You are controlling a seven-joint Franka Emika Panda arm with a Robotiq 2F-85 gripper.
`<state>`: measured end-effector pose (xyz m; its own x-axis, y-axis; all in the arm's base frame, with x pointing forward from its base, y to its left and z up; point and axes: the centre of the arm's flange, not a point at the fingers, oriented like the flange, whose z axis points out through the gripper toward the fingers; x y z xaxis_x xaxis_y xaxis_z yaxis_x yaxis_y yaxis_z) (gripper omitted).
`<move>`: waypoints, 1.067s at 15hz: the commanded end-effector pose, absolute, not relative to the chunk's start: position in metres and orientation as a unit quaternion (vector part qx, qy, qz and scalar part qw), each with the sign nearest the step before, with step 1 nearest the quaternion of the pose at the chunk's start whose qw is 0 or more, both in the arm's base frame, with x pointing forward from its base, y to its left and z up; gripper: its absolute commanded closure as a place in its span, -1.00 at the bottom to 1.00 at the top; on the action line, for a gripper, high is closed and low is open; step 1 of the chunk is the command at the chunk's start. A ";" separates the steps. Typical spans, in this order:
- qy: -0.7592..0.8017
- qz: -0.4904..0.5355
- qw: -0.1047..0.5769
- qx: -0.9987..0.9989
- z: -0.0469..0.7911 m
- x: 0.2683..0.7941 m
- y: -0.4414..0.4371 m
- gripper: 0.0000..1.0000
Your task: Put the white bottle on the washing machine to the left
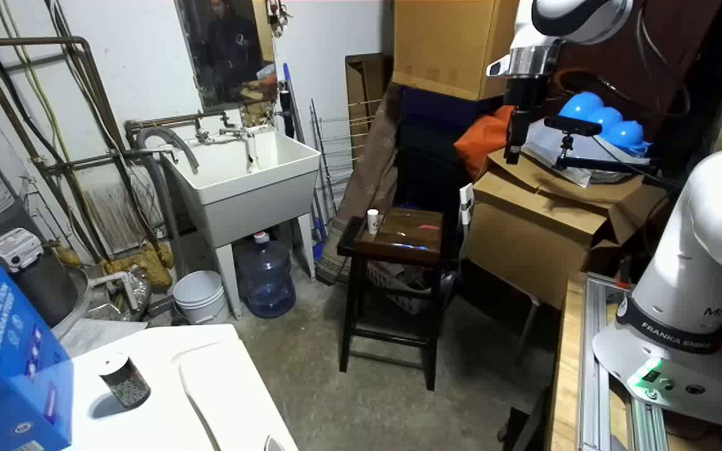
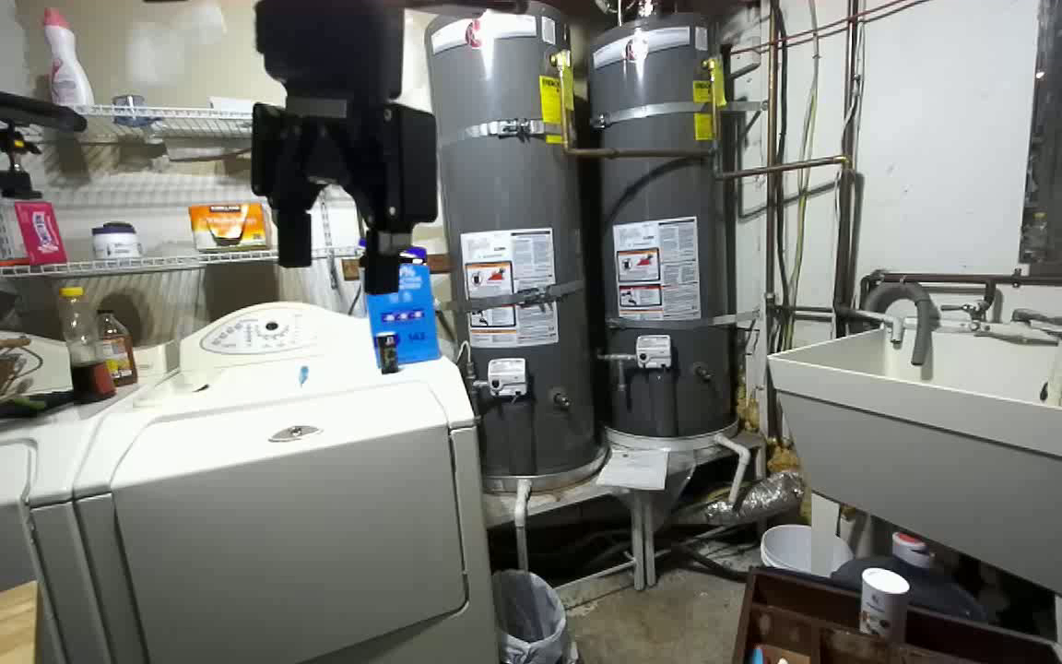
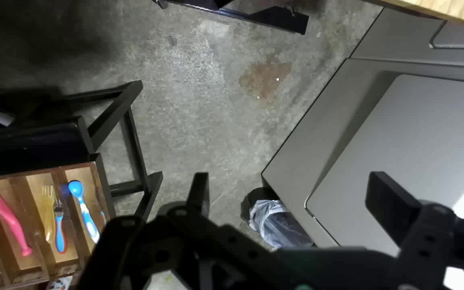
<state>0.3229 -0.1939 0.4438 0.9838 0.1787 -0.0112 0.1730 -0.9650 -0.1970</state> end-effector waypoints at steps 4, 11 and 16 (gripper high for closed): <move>-0.088 0.003 0.093 -0.992 0.443 0.328 -0.197 -1.00; -0.015 -0.085 -0.002 -0.996 0.439 0.410 -0.265 -1.00; 0.019 -0.103 -0.020 -0.994 0.417 0.499 -0.292 -1.00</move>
<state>0.4312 -0.2677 0.4330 0.9752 0.0126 0.2209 0.0042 -0.9993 0.0383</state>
